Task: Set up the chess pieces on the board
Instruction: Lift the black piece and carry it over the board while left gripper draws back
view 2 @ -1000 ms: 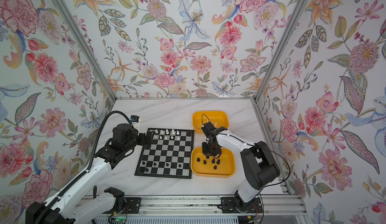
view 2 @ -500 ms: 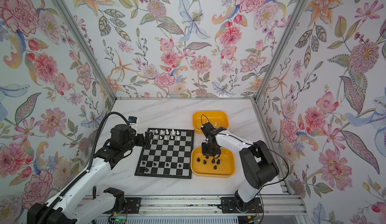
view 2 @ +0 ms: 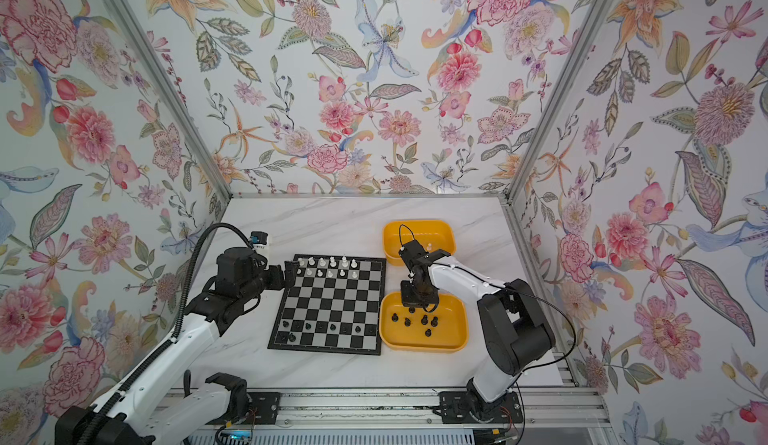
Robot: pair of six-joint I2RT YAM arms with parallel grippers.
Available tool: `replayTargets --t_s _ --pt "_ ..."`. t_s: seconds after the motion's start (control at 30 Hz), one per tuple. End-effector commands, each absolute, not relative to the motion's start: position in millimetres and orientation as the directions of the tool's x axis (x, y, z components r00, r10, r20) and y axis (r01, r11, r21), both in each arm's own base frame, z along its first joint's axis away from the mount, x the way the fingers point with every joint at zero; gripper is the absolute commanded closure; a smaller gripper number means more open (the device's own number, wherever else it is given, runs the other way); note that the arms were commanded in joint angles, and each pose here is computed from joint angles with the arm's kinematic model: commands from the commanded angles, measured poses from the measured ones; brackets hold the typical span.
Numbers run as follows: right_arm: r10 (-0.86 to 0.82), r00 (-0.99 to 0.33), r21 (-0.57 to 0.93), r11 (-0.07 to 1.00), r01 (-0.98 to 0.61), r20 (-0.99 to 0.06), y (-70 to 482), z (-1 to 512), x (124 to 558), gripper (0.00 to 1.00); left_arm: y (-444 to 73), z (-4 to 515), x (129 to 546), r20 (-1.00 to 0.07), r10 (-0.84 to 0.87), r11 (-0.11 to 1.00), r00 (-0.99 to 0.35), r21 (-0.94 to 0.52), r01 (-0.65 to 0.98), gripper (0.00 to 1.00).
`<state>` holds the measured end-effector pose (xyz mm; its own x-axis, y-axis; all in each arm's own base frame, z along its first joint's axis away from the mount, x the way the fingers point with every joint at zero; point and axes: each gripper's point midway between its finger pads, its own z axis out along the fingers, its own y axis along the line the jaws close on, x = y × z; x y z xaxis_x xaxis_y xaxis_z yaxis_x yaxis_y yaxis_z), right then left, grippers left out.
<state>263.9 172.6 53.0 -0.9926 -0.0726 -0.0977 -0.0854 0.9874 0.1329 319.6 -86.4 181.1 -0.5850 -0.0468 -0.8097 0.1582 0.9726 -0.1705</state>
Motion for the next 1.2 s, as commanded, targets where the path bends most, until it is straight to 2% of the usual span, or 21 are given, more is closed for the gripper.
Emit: replayTargets --t_s 0.0,0.17,0.3,0.43,0.53,0.63,0.8,1.17 --pt "-0.110 -0.983 0.103 0.987 -0.126 -0.145 173 80 268 0.89 -66 166 314 -0.769 -0.081 0.986 -0.634 -0.156 0.063 0.01" --pt "-0.153 -0.970 0.115 0.977 -0.177 -0.191 190 115 268 0.89 -44 152 302 -0.716 -0.161 0.983 -0.679 -0.180 -0.044 0.01" --pt "-0.220 -0.946 0.127 0.959 -0.254 -0.236 219 138 258 0.89 -35 161 293 -0.736 -0.198 0.977 -0.647 -0.205 -0.067 0.01" --pt "-0.240 -0.939 0.132 0.952 -0.278 -0.246 236 141 248 0.89 -21 155 290 -0.730 -0.234 0.971 -0.642 -0.205 -0.120 0.01" --pt "-0.274 -0.926 0.114 0.943 -0.311 -0.260 254 141 241 0.89 -10 144 294 -0.686 -0.280 0.959 -0.672 -0.225 -0.170 0.01" --pt "-0.300 -0.916 0.116 0.933 -0.340 -0.267 275 142 234 0.89 4 132 298 -0.640 -0.367 0.929 -0.675 -0.289 -0.230 0.01" --pt "-0.353 -0.891 0.126 0.908 -0.400 -0.285 312 148 224 0.89 25 129 301 -0.619 -0.499 0.864 -0.606 -0.409 -0.294 0.01" --pt "-0.468 -0.840 0.134 0.847 -0.515 -0.274 386 138 195 0.90 44 130 298 -0.622 -0.511 0.858 -0.593 -0.407 -0.313 0.01"
